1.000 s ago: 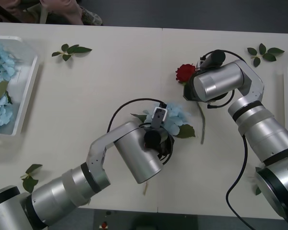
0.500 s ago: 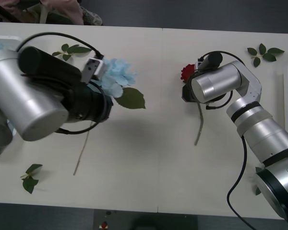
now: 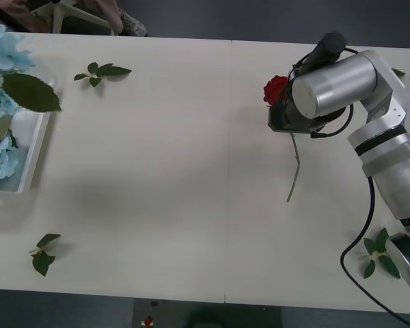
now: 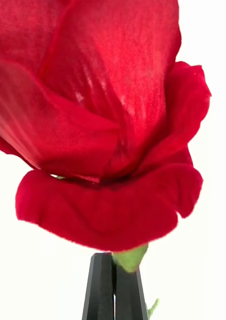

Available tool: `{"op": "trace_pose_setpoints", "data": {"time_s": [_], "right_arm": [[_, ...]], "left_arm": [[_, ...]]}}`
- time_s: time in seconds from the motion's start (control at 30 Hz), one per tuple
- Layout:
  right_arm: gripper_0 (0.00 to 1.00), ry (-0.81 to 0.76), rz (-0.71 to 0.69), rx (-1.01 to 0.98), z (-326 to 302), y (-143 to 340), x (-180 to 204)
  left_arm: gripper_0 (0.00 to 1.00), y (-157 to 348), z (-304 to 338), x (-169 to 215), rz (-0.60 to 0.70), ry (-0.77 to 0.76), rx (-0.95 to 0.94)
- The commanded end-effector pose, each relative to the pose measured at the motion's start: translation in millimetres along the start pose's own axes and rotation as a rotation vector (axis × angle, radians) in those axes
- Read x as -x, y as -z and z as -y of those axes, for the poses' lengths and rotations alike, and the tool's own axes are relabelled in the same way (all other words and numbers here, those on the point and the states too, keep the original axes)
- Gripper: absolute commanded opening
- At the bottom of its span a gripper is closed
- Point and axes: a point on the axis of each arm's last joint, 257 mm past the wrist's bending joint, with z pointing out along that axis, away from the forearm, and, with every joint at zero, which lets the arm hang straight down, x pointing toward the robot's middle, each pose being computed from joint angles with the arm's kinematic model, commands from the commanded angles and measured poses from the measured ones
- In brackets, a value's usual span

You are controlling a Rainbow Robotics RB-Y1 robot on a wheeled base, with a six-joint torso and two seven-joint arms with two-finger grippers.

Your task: Put the red flowers into the right box and the blue flowers into the left box

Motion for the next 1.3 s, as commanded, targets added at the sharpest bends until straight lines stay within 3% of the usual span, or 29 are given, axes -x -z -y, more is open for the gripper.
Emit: {"op": "trace_pose_setpoints", "data": {"time_s": [0.03, 0.33, 0.7, 0.97, 1.2, 1.3], "right_arm": [[0.00, -0.071, 0.060, 0.017, 20.4, 51.0, 43.3], [0.00, -0.175, 0.025, -0.001, 113.9, 126.4, 57.9], [0.00, -0.174, 0.076, -0.075, 262.7, 195.4, 46.8], [0.00, -0.129, 0.088, -0.215, 361.0, 216.0, 17.7], [0.00, -0.112, 0.110, -0.244, 413.1, 209.9, 9.6], [0.00, -0.106, 0.141, -0.249, 425.1, 199.9, 13.7]], "left_arm": [[0.00, -1.0, -65.8, -20.3, -0.052, -0.017, 0.112], [0.00, -19.0, -194.8, -70.4, -0.147, 0.021, 0.362], [0.00, -61.4, -243.6, -97.3, -0.141, -0.019, 0.461], [0.19, -77.1, -232.2, -95.9, -0.136, -0.059, 0.443], [0.42, -84.2, -220.4, -94.6, -0.124, -0.046, 0.400], [0.58, -85.4, -216.7, -93.1, -0.115, -0.037, 0.383]]}}
